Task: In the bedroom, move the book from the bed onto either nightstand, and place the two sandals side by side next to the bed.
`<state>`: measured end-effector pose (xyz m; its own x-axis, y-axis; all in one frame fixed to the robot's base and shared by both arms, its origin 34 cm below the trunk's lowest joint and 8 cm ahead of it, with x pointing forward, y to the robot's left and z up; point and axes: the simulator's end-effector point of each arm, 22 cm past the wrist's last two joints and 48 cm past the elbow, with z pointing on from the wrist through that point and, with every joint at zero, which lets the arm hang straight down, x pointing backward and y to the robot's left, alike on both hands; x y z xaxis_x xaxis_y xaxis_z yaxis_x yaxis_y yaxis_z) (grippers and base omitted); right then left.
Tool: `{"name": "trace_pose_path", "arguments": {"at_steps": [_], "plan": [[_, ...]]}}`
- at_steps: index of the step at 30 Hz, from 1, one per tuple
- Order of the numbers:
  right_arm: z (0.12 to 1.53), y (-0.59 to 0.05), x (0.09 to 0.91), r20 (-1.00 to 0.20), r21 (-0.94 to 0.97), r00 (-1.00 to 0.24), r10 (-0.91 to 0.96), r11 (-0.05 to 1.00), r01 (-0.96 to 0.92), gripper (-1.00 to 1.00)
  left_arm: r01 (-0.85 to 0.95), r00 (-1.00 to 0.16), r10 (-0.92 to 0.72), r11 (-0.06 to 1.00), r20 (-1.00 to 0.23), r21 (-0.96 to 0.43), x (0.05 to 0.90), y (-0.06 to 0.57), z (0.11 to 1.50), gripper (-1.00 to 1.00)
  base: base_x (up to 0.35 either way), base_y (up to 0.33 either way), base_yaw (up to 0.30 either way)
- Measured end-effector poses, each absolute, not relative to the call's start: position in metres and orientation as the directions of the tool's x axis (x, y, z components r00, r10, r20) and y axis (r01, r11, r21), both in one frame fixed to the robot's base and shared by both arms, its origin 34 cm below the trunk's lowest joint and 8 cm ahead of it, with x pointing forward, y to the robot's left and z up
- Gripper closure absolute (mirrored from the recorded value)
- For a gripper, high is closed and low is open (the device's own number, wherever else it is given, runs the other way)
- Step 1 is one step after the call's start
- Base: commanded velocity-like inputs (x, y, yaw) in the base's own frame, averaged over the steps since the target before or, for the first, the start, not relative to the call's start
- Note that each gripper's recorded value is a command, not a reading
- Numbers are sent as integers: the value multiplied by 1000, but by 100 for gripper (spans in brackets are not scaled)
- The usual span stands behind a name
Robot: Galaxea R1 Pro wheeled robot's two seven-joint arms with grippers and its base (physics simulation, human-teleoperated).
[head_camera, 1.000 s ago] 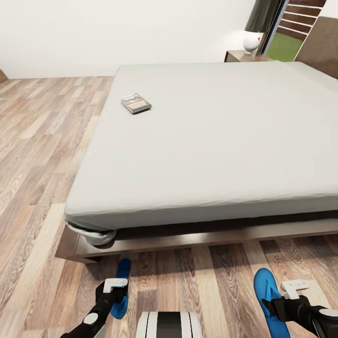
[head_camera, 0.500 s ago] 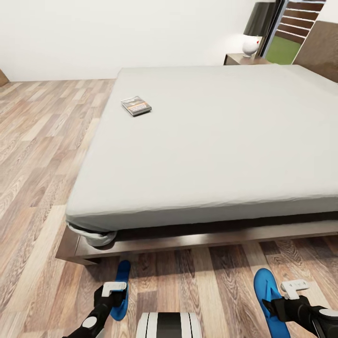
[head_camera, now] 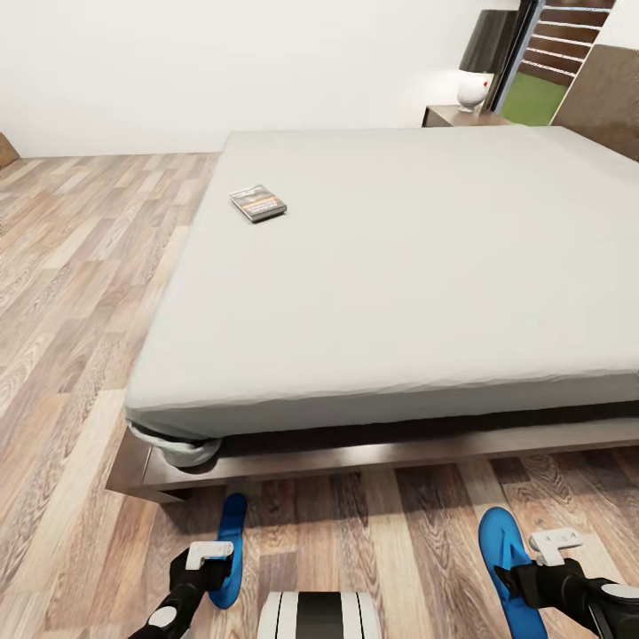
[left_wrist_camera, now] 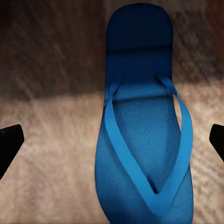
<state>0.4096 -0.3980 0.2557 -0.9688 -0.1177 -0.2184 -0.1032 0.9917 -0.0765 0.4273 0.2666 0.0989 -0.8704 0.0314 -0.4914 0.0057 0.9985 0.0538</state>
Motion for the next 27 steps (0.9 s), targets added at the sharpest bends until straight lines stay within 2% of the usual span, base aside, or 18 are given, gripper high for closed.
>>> {"name": "trace_pose_path", "arguments": {"at_steps": [27], "plan": [[256, -396, 409, -219, -76, -969, -118, 992, -103, 100, 0, -865, 43, 996, -500, 85, 431, 288, 103, -100, 0, 0, 0]]}}
